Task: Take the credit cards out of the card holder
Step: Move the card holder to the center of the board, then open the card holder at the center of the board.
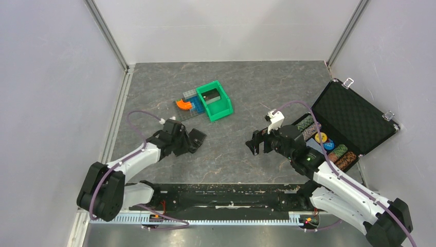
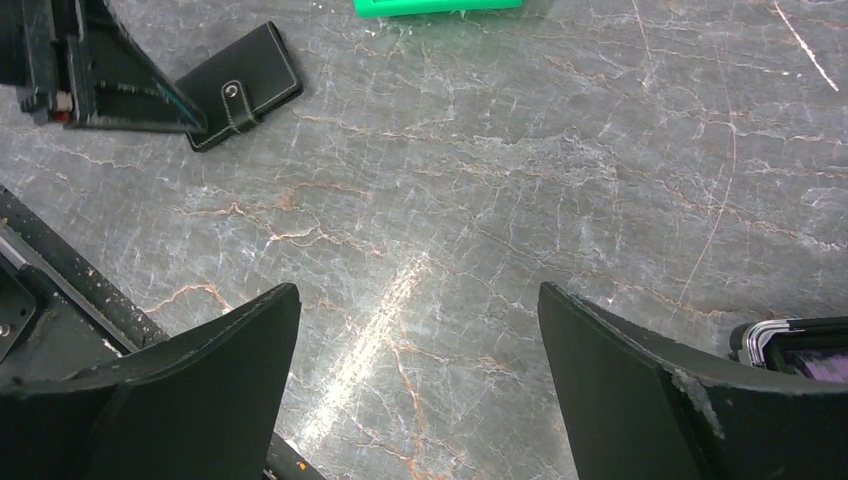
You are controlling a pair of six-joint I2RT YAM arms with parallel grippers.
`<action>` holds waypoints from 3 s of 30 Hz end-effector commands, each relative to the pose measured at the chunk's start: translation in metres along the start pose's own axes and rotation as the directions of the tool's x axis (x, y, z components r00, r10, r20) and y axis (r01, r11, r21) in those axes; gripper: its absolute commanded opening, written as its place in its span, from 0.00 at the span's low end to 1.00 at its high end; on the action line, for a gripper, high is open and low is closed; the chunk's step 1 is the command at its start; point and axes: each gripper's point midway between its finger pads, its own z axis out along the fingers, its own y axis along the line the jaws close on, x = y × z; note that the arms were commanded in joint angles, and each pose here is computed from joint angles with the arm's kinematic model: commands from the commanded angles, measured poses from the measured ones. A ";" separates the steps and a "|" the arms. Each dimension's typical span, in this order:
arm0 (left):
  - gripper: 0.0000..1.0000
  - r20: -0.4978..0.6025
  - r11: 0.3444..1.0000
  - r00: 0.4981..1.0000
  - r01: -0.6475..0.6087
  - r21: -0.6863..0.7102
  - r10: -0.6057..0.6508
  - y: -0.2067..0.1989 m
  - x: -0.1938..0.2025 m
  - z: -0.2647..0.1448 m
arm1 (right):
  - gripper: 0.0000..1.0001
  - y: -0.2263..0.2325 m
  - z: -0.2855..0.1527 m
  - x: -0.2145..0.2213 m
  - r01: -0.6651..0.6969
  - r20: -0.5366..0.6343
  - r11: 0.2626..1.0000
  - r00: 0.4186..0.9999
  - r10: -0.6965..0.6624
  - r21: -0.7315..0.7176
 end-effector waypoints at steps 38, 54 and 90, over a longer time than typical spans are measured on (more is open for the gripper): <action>0.48 -0.094 0.981 0.978 -0.178 0.081 0.186 -0.038 -0.001 0.021 | 0.80 0.009 0.005 -0.007 -0.092 0.014 0.995 0.996 0.093 -0.023; 0.48 -0.156 0.913 0.979 -0.060 0.405 0.133 -0.107 0.058 -0.002 | 0.60 0.036 0.032 0.009 -0.184 -0.080 0.981 0.981 0.179 -0.067; 0.77 0.289 0.987 0.957 -0.033 0.157 -0.014 -0.018 -0.005 -0.088 | 0.44 0.093 0.163 0.045 0.081 -0.252 0.989 0.966 -0.048 0.123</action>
